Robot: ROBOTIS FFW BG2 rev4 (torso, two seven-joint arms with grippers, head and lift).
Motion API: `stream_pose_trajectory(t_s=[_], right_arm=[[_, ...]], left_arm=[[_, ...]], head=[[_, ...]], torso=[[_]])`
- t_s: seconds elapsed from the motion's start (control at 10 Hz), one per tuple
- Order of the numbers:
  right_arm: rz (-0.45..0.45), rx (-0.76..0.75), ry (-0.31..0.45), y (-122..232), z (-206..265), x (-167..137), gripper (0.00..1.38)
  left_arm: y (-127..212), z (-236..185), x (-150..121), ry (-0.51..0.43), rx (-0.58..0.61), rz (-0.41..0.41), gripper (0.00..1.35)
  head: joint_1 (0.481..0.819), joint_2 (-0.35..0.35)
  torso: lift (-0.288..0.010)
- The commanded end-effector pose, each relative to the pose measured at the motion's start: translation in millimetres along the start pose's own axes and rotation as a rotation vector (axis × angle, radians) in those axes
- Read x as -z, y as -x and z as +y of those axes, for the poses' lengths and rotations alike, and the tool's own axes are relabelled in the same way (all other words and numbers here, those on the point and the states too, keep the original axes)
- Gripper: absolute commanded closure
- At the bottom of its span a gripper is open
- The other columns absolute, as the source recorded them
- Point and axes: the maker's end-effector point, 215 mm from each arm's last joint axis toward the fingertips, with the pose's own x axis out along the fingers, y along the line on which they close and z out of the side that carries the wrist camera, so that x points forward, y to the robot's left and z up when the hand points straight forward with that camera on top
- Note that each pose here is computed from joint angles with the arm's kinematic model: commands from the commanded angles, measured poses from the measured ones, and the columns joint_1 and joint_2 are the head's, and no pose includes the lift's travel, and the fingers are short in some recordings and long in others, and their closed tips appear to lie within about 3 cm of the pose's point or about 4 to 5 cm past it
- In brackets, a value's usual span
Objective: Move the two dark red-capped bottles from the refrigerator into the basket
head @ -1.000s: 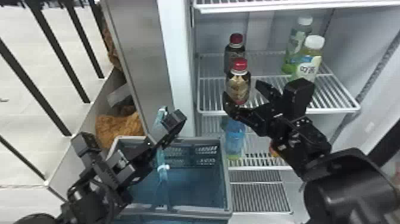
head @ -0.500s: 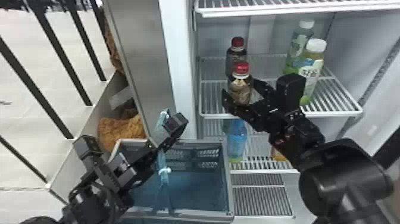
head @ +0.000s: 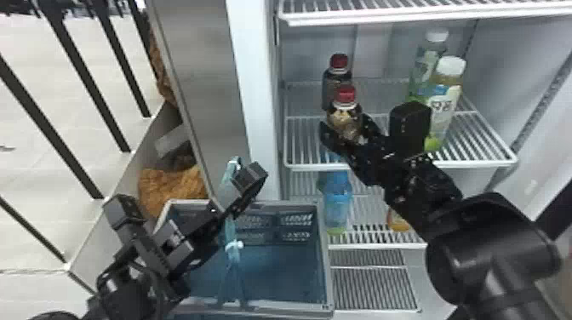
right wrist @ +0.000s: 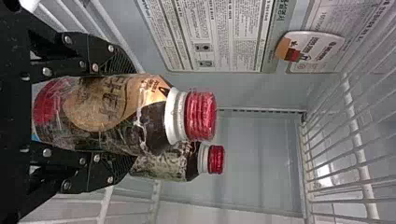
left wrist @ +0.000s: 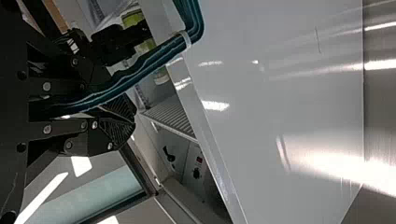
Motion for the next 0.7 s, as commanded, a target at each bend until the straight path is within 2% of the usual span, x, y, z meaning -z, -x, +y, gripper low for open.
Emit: stream_pose_trajectory(t_s=[0.0, 0.3, 0.6], right_arm=[[-0.001, 0.001, -0.003, 2.6, 0.4, 1.0, 1.28], [-0.017, 0.009, -0.016, 31.6, 1.3, -6.8, 1.28], [-0.031, -0.009, -0.068, 69.5, 16.3, -17.3, 1.28]], left_arm=[[0.0, 0.0, 0.0, 0.000, 0.000, 0.000, 1.20], [-0.5, -0.1, 0.2, 0.000, 0.001, 0.000, 1.20], [-0.9, 0.7, 1.2, 0.000, -0.001, 0.002, 1.20]], head=[[0.674, 0.067], [0.678, 0.063], [0.688, 0.051]], torso=[[-0.034], [-0.034], [-0.034]])
